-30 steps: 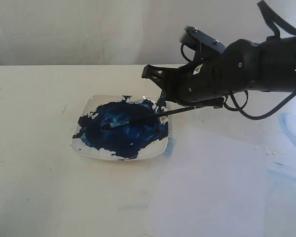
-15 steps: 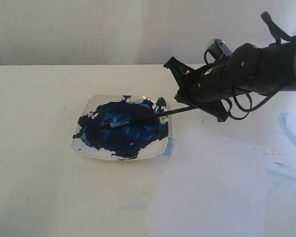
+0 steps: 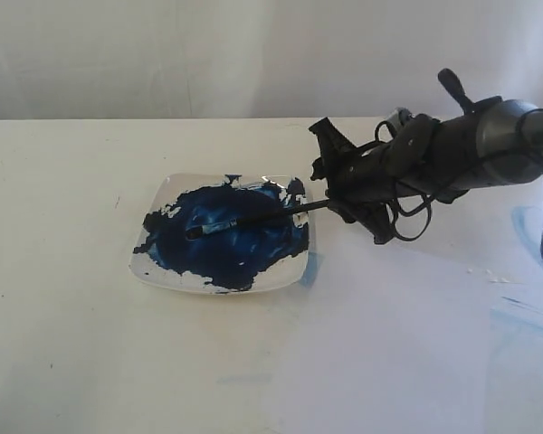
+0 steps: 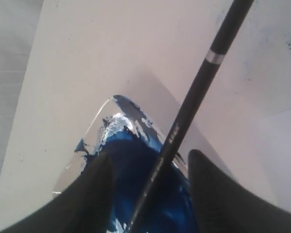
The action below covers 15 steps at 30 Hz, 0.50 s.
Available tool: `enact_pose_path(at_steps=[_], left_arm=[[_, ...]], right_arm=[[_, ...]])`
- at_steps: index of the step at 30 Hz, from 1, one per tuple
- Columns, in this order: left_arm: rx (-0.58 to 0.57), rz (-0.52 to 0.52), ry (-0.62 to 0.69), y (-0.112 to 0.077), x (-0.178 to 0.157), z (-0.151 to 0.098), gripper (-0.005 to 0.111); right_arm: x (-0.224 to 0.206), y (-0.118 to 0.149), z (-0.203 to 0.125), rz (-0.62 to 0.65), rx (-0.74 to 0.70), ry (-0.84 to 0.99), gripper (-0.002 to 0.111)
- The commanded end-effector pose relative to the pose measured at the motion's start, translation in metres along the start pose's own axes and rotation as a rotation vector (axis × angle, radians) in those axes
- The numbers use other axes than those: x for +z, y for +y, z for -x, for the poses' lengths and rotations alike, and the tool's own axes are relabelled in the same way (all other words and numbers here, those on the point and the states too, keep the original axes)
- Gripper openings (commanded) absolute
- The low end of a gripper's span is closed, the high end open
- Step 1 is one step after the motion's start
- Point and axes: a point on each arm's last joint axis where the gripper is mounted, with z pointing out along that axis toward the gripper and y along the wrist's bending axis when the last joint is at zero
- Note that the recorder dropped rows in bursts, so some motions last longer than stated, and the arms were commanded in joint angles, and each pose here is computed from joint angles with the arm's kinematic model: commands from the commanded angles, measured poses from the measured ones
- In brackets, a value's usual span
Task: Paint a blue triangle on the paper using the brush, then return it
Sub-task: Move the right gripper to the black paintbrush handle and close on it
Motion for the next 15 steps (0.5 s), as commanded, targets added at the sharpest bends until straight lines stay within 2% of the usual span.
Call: enact_pose_path(at_steps=[1,7,15], left_arm=[[-0.004,-0.006,0.001,0.000,0.000,-0.001,0.000],[-0.004,-0.006,0.001,0.000,0.000,-0.001,0.000],[-0.004,-0.006,0.001,0.000,0.000,-0.001,0.000]], right_arm=[[0.010,-0.005,0.005,0.010,0.032,-0.050,0.046],[0.024,-0.018,0.002,-0.024,0.114,-0.053,0.046],[0.035,-0.023,0.006,-0.007,0.122,-0.105,0.046]])
